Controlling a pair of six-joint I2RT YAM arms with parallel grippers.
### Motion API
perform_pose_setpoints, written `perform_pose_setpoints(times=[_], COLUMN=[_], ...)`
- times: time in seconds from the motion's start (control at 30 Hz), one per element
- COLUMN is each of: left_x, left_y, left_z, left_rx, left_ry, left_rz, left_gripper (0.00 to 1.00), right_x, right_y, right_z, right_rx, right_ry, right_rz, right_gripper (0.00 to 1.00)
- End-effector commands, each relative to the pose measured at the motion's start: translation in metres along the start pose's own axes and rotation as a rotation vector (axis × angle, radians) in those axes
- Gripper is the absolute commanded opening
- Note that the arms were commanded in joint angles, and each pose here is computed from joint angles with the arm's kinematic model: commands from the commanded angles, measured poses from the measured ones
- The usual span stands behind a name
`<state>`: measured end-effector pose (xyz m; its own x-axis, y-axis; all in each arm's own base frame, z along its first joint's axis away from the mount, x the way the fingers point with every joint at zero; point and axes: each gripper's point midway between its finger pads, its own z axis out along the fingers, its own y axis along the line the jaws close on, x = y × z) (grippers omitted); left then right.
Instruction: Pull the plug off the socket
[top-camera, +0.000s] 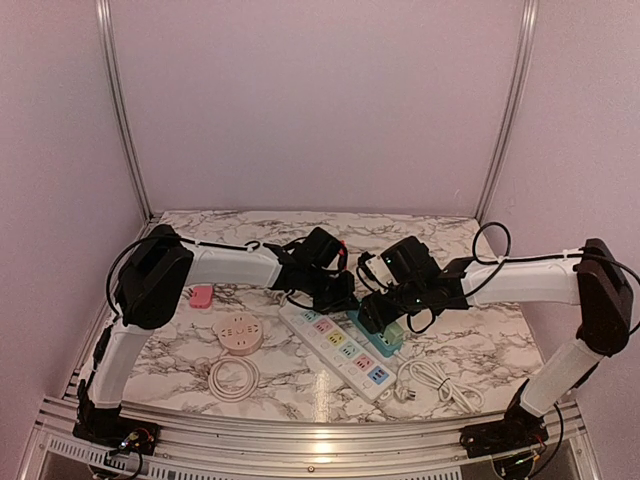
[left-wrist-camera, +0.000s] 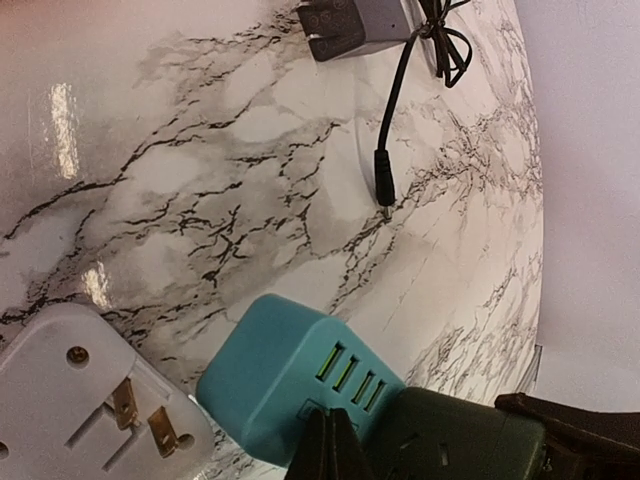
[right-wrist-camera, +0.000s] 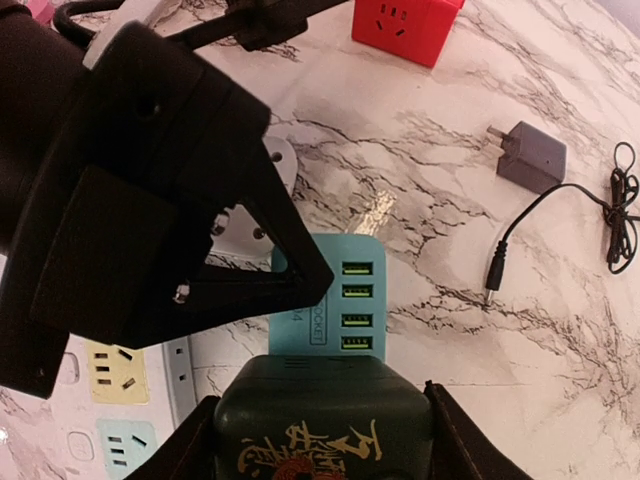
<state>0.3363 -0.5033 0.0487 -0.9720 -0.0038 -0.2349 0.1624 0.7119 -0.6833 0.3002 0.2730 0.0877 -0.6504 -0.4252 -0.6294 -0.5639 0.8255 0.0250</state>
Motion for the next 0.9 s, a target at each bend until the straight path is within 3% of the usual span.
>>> perform_pose_setpoints(times=[0.0,0.5,0.87], left_x=[0.026,0.058,0.043], left_y=[0.045,0.092,0.065], left_z=[0.017,0.023,0.011], left_rx=[-0.157,-0.293,-0.237], left_ry=[0.068,0.13,0.091], left_rz=[-0.01,0.009,0.043], left_gripper=[0.0,0.0,0.01], right_x=[-0.006,-0.052,-0.06], right_y=[0.002,0.001,-0.021], right_z=[-0.01,-0.028,-0.049], right_rx=[0.014,0.039,0.059], right_ry=[0.014,-0.067,-0.081], right_rz=[0.009,0.0,0.069], right_gripper=[0.21,0.21,0.2])
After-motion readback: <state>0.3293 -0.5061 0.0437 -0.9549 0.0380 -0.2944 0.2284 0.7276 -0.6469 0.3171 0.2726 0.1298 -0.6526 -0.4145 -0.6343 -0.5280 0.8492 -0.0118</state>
